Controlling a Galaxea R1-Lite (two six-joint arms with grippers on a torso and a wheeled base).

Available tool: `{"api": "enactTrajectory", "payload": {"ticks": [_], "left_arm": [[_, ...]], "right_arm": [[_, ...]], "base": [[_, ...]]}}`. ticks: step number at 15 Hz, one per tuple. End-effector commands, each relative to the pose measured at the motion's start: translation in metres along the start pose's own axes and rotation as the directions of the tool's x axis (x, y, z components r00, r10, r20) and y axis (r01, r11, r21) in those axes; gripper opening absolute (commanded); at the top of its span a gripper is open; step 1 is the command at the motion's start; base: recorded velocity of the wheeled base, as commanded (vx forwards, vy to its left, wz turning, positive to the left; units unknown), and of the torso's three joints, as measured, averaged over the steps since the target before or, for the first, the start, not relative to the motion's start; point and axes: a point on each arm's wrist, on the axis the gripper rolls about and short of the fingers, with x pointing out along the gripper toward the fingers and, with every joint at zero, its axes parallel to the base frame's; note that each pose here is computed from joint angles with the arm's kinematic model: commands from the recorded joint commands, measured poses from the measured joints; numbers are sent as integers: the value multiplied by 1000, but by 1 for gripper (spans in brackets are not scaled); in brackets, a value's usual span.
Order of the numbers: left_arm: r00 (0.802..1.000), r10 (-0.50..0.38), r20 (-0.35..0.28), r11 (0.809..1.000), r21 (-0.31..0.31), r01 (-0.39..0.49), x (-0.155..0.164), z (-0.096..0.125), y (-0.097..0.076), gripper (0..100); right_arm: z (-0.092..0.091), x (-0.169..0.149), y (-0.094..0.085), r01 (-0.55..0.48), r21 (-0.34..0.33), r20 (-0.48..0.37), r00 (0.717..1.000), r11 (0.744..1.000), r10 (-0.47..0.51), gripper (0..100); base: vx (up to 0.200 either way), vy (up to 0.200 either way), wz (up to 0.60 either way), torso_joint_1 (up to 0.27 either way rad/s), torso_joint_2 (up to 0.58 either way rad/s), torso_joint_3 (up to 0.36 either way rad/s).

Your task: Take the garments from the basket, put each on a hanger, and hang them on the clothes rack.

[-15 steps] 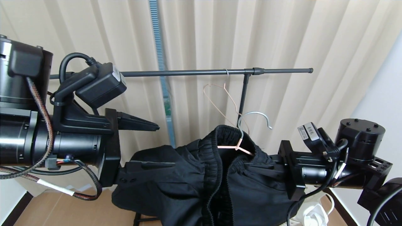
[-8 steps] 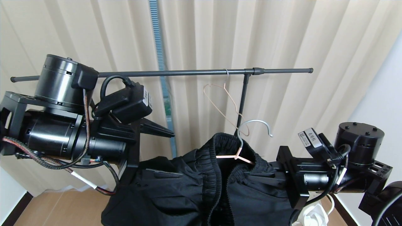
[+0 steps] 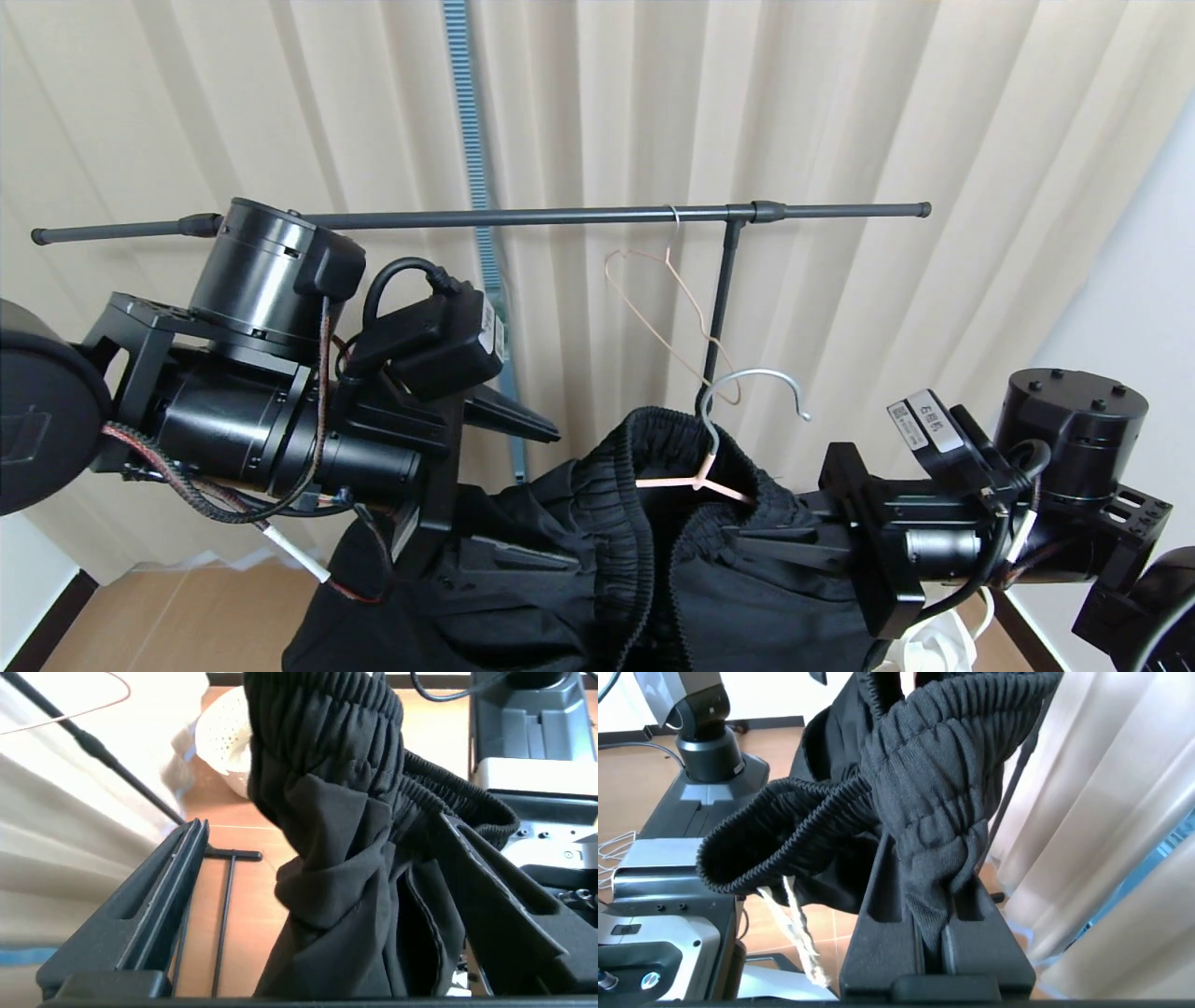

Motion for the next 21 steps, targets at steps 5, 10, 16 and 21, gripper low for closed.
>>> {"api": "enactTrajectory", "payload": {"ticks": [5, 10, 16, 21], "left_arm": [[999, -35, -30, 999, -27, 34, 11, -10, -1, 100], [998, -51, -39, 998, -31, 50, 16, -12, -3, 0], [998, -52, -46, 998, -34, 51, 13, -16, -9, 0], [999, -39, -35, 999, -24, 38, 7, -13, -12, 0]], "right_arm": [[9, -1, 8, -13, -30, 19, 1000, 999, 13, 0], [9, -1, 10, -19, -30, 18, 1000, 999, 19, 0], [12, -2, 12, -16, -46, 23, 1000, 999, 17, 0], [12, -3, 12, -16, -47, 24, 1000, 999, 17, 100]], "base": [[0, 0, 0, 0, 0, 0], [0, 0, 0, 0, 0, 0], [0, 0, 0, 0, 0, 0], [0, 0, 0, 0, 0, 0]]}}
